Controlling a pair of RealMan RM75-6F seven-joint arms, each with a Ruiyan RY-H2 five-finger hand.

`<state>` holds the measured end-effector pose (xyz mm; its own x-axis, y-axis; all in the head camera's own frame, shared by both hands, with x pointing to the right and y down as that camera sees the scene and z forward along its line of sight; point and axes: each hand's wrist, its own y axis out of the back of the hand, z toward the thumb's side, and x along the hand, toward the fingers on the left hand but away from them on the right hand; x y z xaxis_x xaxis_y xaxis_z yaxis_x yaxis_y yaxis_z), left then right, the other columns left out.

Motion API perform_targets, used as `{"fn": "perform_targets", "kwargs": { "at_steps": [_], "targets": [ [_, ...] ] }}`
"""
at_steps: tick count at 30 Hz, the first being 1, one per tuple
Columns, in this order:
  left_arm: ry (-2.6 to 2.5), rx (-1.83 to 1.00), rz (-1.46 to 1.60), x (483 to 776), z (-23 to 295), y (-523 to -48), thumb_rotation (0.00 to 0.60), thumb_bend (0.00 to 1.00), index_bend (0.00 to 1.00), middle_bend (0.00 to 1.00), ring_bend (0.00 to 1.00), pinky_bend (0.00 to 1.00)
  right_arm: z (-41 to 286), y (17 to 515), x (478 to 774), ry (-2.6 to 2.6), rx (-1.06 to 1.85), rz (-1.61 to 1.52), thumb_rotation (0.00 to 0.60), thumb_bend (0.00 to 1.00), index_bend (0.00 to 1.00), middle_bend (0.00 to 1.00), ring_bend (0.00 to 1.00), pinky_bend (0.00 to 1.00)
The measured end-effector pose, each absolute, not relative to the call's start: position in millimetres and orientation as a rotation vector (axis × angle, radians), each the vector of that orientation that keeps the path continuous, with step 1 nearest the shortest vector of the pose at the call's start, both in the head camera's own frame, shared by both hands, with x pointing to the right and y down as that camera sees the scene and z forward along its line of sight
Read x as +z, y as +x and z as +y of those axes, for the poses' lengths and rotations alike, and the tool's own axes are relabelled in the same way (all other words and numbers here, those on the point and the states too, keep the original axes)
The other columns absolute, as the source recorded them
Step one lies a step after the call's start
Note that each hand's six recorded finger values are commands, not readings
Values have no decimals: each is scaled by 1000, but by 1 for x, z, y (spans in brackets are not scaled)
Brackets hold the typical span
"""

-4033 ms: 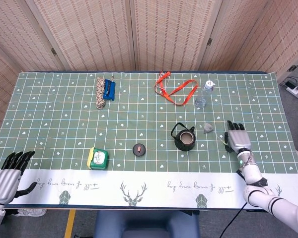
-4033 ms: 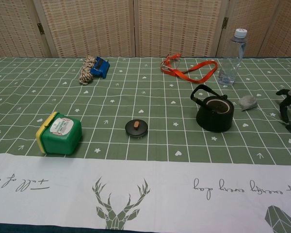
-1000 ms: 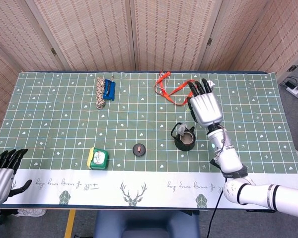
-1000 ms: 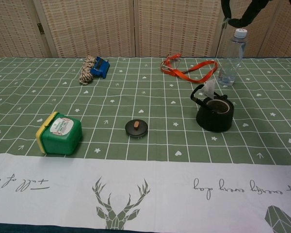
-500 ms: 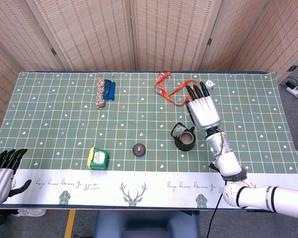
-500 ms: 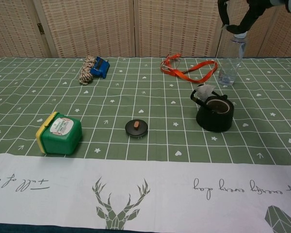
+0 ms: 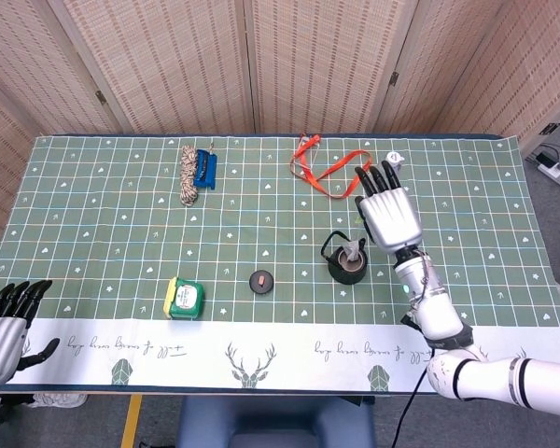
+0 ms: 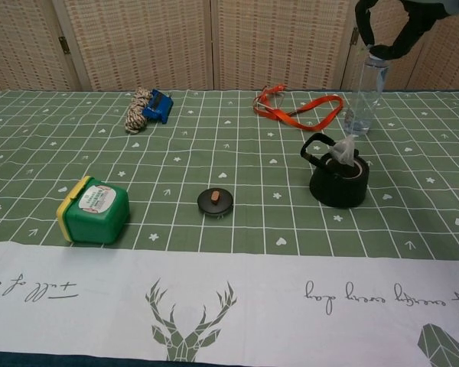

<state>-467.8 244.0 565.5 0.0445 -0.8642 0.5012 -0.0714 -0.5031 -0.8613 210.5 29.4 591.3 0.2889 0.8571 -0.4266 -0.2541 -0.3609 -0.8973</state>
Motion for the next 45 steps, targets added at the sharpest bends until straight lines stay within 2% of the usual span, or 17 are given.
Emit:
{"fn": "perform_targets", "kwargs": {
  "at_steps": [9, 17, 27, 37, 42, 45],
  "targets": [
    [-1662, -1528, 955, 565, 244, -468, 600, 244, 0, 53, 36, 3, 39, 212, 601, -1513, 1310, -555, 600, 445, 615, 117, 95, 0],
    [-1660, -1529, 951, 566, 244, -468, 600, 244, 0, 53, 36, 3, 63, 211, 605, -1505, 1276, -479, 600, 445, 615, 118, 96, 0],
    [-1656, -1533, 947, 567, 245, -467, 600, 244, 0, 53, 36, 3, 82, 217, 626, -1490, 1299, -410, 600, 445, 614, 119, 95, 0],
    [-1653, -1536, 948, 567, 244, -468, 600, 244, 0, 53, 36, 3, 114, 246, 643, -1528, 1342, -374, 600, 445, 610, 113, 96, 0],
    [-1646, -1548, 944, 569, 244, -469, 600, 244, 0, 52, 36, 3, 134, 266, 647, -1532, 1363, -354, 600, 445, 504, 73, 87, 0],
    [-1642, -1554, 944, 569, 244, -469, 600, 244, 0, 53, 37, 3, 144, 280, 648, -1531, 1400, -339, 600, 445, 365, 22, 38, 0]
  ]
}}
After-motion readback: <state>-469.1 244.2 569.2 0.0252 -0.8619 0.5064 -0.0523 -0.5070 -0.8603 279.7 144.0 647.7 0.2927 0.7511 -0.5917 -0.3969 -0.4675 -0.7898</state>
